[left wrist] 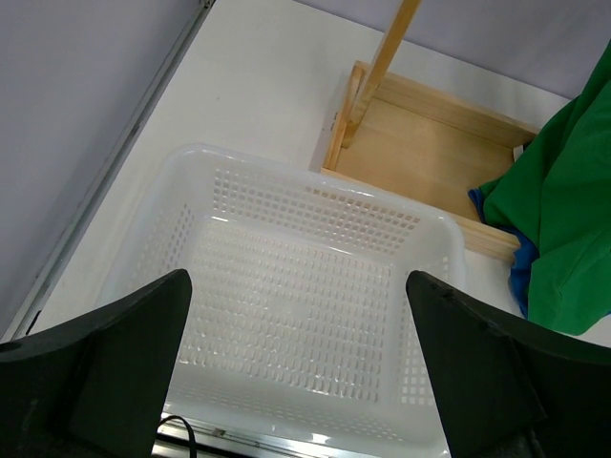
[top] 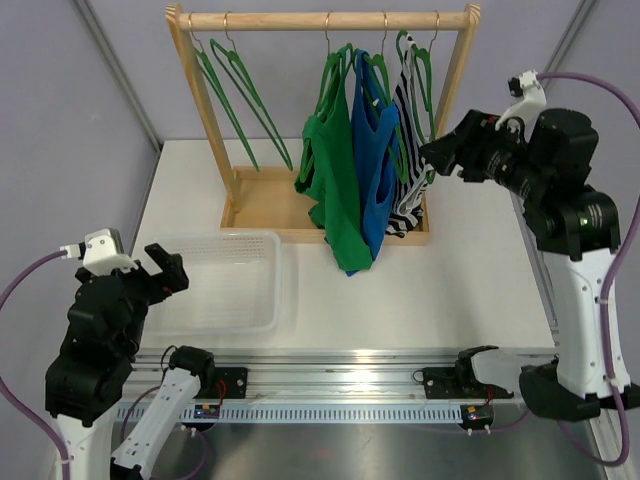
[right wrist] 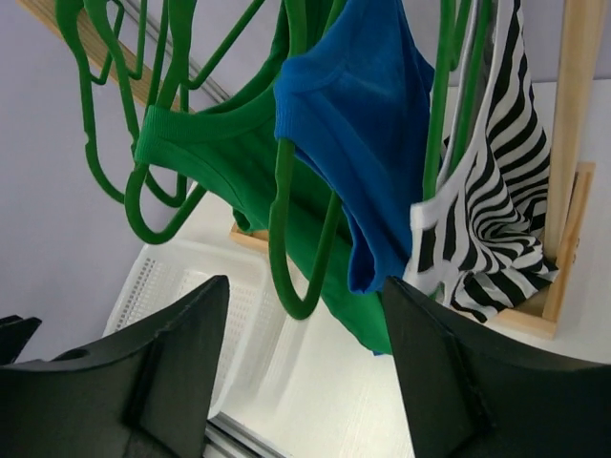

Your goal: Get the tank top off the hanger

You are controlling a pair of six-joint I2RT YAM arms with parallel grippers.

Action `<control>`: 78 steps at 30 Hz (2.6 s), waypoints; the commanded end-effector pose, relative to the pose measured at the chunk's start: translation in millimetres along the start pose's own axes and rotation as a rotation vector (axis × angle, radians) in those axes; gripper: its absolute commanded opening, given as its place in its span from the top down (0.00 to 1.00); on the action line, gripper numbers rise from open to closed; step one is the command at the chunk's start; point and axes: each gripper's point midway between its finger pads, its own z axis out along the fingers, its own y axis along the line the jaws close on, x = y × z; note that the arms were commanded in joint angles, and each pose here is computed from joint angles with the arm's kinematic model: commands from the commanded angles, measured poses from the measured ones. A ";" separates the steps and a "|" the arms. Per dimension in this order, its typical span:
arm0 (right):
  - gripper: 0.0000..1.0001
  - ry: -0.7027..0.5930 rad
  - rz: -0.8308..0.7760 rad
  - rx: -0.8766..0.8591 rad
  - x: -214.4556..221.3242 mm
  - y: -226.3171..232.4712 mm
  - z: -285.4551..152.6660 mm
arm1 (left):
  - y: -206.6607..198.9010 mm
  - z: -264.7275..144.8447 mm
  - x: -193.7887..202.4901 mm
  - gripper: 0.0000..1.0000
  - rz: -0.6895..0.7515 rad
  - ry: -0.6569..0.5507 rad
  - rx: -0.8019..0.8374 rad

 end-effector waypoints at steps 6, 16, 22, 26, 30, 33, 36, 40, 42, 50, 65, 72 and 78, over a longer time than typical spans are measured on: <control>0.32 -0.056 -0.135 0.156 -46.8 -11.4 17.9 | -17.5 9.3 11.1 0.01 0.027 0.058 0.078; 0.47 0.050 -0.209 0.285 -35.6 -59.2 88.2 | -35.3 11.2 11.6 0.01 0.031 0.085 0.161; 0.56 0.064 -0.246 0.342 -32.5 -81.4 117.2 | -38.8 10.5 11.8 0.01 0.039 0.087 0.183; 0.71 0.080 -0.249 0.349 -28.9 -87.0 129.3 | -38.7 12.1 16.0 0.01 0.047 0.099 0.184; 0.78 0.066 -0.262 0.359 -33.4 -89.9 133.6 | -39.9 16.9 22.3 0.01 0.055 0.112 0.188; 0.90 0.057 -0.261 0.356 -38.2 -86.8 131.0 | -42.4 20.9 29.4 0.01 0.055 0.134 0.197; 0.96 0.041 -0.263 0.343 -43.6 -81.5 128.3 | -47.1 23.5 34.3 0.01 0.049 0.152 0.216; 1.00 -0.005 -0.261 0.326 -58.4 -69.3 115.6 | -58.0 23.3 36.7 0.01 0.038 0.172 0.269; 1.00 -0.023 -0.258 0.318 -63.8 -63.9 108.4 | -62.7 23.0 37.2 0.01 0.028 0.175 0.292; 1.00 -0.096 -0.254 0.292 -83.2 -41.6 67.0 | -100.3 10.2 33.8 0.01 -0.024 0.149 0.516; 1.00 0.049 -0.205 0.237 -20.0 -17.2 -46.5 | -187.3 -40.0 -43.9 0.01 0.033 0.004 1.042; 1.00 0.044 -0.188 0.098 17.0 15.7 -127.4 | -236.5 -70.8 -115.4 0.01 -0.051 -0.126 1.342; 1.00 0.050 -0.158 0.046 56.3 21.3 -171.3 | -297.4 -66.1 -144.0 0.01 0.046 -0.163 1.321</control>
